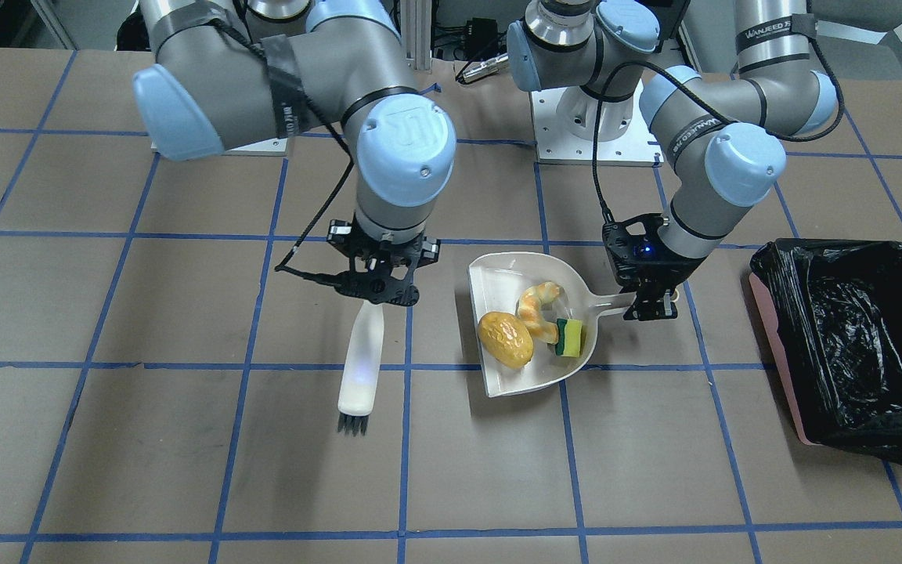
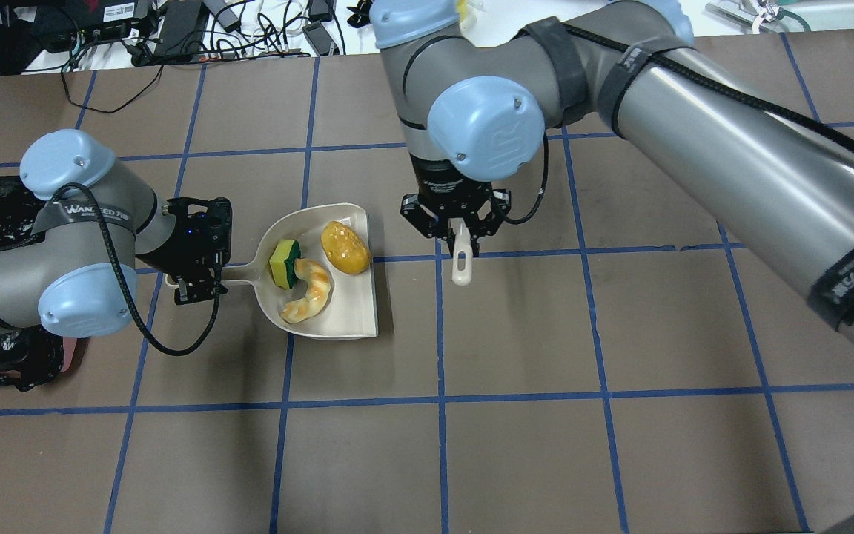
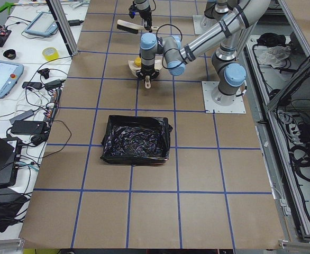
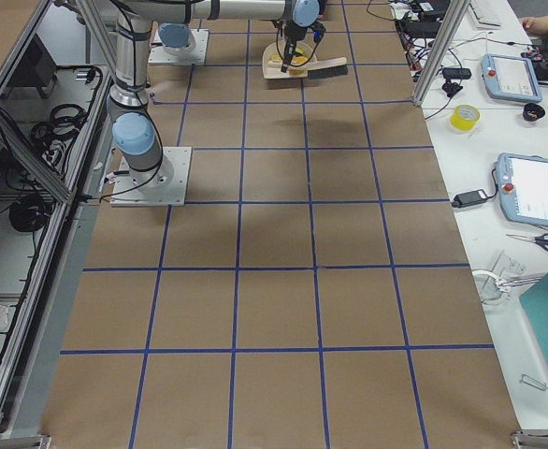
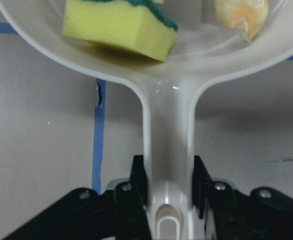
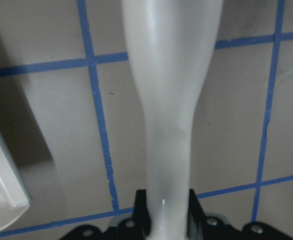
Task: Sweep and dump trash into bin
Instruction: 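Carry the dustpan over the black bin with the left gripper while the right withdraws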
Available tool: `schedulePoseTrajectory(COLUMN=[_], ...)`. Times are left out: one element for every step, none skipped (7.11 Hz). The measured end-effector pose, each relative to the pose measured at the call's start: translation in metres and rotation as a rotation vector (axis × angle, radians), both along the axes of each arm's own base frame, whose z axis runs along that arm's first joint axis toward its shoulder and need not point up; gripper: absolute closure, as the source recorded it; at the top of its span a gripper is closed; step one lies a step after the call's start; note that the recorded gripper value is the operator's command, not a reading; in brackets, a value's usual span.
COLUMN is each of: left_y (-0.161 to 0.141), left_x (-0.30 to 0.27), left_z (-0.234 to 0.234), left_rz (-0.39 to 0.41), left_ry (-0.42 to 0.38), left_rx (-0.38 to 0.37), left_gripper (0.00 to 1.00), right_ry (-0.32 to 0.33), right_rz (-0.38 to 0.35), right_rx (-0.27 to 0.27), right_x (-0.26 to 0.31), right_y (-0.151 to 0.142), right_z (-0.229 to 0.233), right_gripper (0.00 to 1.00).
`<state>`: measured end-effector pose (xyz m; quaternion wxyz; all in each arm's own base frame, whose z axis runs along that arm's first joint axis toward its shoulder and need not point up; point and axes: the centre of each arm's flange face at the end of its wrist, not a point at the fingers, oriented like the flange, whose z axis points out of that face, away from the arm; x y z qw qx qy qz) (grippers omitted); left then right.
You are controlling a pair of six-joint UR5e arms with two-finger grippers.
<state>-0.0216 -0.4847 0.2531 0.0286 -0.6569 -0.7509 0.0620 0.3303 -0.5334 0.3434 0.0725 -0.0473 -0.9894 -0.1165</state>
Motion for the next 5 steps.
schedulePoseTrajectory(left_y=[-0.007,-0.020,-0.033,-0.039,-0.031], left_x=[0.026,0.065,0.111,0.153,0.200], left_z=[0.010,0.031,0.065,0.100,0.123], left_rz=[0.061,0.103,0.110,0.112,0.119], left_ry=[0.091,0.152,0.193,0.214,0.213], left_rx=[-0.039,-0.060,-0.042,-0.024,-0.012], left_gripper=[1.00,1.00,1.00,1.00,1.00], right_ry=[-0.023,-0.052,-0.084,-0.109,-0.129], right_rz=[0.018,0.023,0.025,0.018,0.003], right_rx=[0.006,0.016,0.026,0.035,0.047], right_x=[-0.047,-0.105,-0.164,-0.212,-0.249], right_y=[-0.027,-0.053,-0.074,-0.086,-0.095], right_z=[0.000,0.000,-0.002,-0.006,-0.015], right_gripper=[1.00,1.00,1.00,1.00,1.00])
